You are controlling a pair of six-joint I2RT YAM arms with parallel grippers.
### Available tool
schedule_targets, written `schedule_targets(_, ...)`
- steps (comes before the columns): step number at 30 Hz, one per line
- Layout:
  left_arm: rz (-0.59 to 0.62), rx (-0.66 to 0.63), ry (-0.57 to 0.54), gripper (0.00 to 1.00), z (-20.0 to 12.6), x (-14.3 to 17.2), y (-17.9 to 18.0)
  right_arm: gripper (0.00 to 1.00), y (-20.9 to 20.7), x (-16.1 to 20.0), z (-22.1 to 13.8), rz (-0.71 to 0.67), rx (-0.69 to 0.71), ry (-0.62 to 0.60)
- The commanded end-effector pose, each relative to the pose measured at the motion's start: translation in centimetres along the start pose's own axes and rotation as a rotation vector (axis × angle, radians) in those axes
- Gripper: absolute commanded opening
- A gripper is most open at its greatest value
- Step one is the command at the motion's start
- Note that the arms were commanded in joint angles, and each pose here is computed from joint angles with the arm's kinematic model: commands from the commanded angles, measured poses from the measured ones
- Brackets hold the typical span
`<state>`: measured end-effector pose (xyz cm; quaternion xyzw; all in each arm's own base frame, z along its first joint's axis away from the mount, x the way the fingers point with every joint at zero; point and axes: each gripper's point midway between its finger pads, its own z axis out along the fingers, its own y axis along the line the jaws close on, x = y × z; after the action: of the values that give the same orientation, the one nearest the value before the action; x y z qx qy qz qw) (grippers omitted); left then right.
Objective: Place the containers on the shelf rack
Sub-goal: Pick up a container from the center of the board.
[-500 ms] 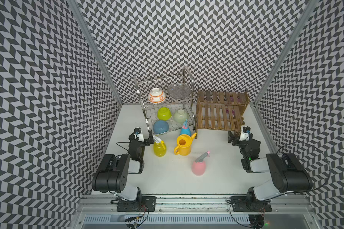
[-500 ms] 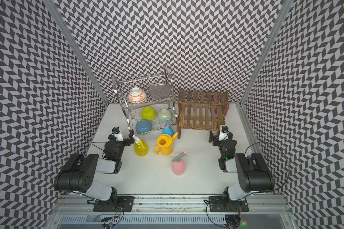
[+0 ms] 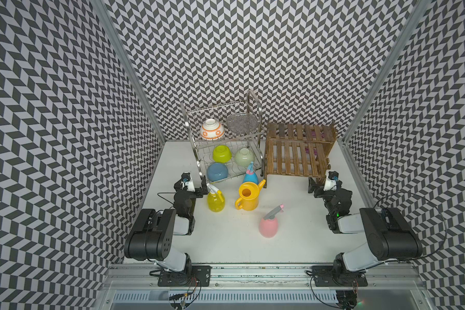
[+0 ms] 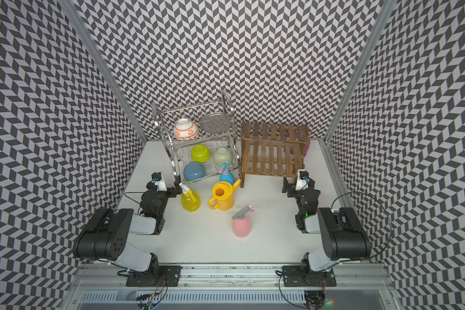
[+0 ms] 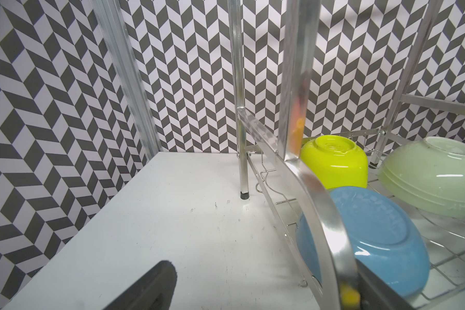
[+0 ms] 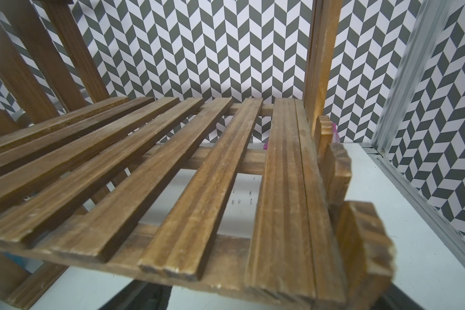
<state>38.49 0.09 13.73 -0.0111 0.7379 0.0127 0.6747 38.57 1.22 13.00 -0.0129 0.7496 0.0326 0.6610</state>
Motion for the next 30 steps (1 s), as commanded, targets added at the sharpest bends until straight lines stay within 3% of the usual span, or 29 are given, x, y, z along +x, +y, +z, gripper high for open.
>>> schedule_targets(1, 0.0, -0.011, -0.026, 1.0, 0.1, -0.7, 0.4, 1.0, 0.1, -2.0, 0.2, -0.006, 0.003, -0.062)
schedule_targets(8, -0.006, 0.007, -0.019, 1.0, 0.0, -2.6, 0.4, 1.0, -1.0, -4.1, -1.8, 0.023, 0.08, -0.144)
schedule_targets(16, 0.011, -0.121, -0.013, 1.0, -2.0, -5.0, 2.6, 1.0, -1.2, -5.2, -5.5, 0.106, 0.099, -0.15)
schedule_targets(23, -0.005, -0.178, 0.068, 1.0, -2.5, -8.3, 3.1, 1.0, 0.7, -6.8, -7.7, 0.234, 0.005, -0.1)
schedule_targets(27, -0.052, -0.064, 0.126, 1.0, -3.0, -10.7, -0.5, 1.0, 4.5, -9.8, -8.2, 0.318, -0.167, -0.054)
schedule_targets(30, -0.058, 0.15, 0.156, 1.0, -4.0, -12.5, -5.5, 1.0, 7.9, -11.7, -10.1, 0.344, -0.352, -0.064)
